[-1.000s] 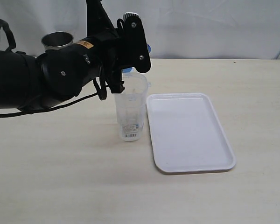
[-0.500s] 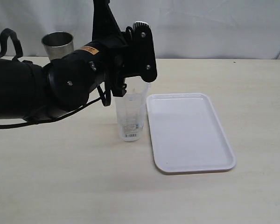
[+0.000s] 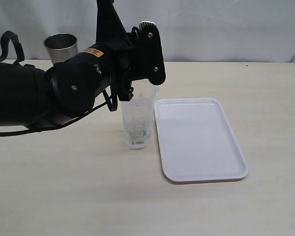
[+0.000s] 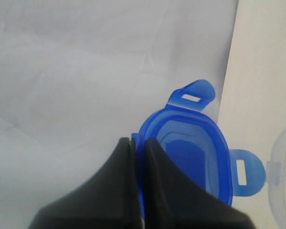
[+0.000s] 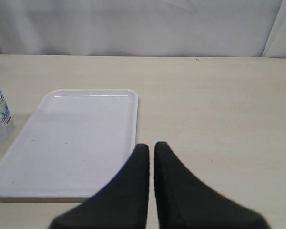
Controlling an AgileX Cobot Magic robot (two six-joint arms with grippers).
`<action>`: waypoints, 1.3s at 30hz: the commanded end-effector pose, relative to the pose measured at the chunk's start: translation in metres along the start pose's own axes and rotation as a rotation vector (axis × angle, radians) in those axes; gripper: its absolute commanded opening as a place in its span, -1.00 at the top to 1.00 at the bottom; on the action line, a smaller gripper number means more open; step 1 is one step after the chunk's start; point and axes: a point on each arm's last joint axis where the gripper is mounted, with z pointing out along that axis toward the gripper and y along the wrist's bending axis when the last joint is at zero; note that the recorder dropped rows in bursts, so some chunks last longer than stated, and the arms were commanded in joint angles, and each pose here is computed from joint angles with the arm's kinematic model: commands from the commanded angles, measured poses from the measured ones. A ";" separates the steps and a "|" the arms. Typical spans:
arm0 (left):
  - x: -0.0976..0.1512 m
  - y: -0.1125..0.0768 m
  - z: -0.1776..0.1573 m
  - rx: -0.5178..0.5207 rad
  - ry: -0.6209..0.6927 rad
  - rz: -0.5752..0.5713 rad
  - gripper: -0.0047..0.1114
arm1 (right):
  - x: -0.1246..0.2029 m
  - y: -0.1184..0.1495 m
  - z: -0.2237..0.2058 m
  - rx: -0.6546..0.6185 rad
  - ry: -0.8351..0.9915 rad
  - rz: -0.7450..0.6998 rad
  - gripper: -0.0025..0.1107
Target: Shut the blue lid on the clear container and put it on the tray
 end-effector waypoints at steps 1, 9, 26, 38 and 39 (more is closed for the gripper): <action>0.000 0.005 -0.002 -0.027 0.009 -0.024 0.92 | 0.001 0.000 0.000 0.006 -0.002 -0.003 0.88; 0.000 0.000 -0.002 0.028 0.002 -0.063 0.92 | 0.001 0.000 0.000 0.006 -0.002 -0.003 0.88; -0.008 -0.002 -0.007 0.039 -0.007 -0.065 0.92 | 0.001 0.000 0.000 0.006 -0.002 -0.003 0.88; -0.014 -0.004 -0.009 0.045 -0.020 -0.017 0.92 | 0.001 0.000 0.000 0.006 -0.002 -0.003 0.88; -0.014 -0.005 -0.009 0.048 -0.021 -0.017 0.92 | 0.001 0.000 0.000 0.006 -0.002 -0.003 0.88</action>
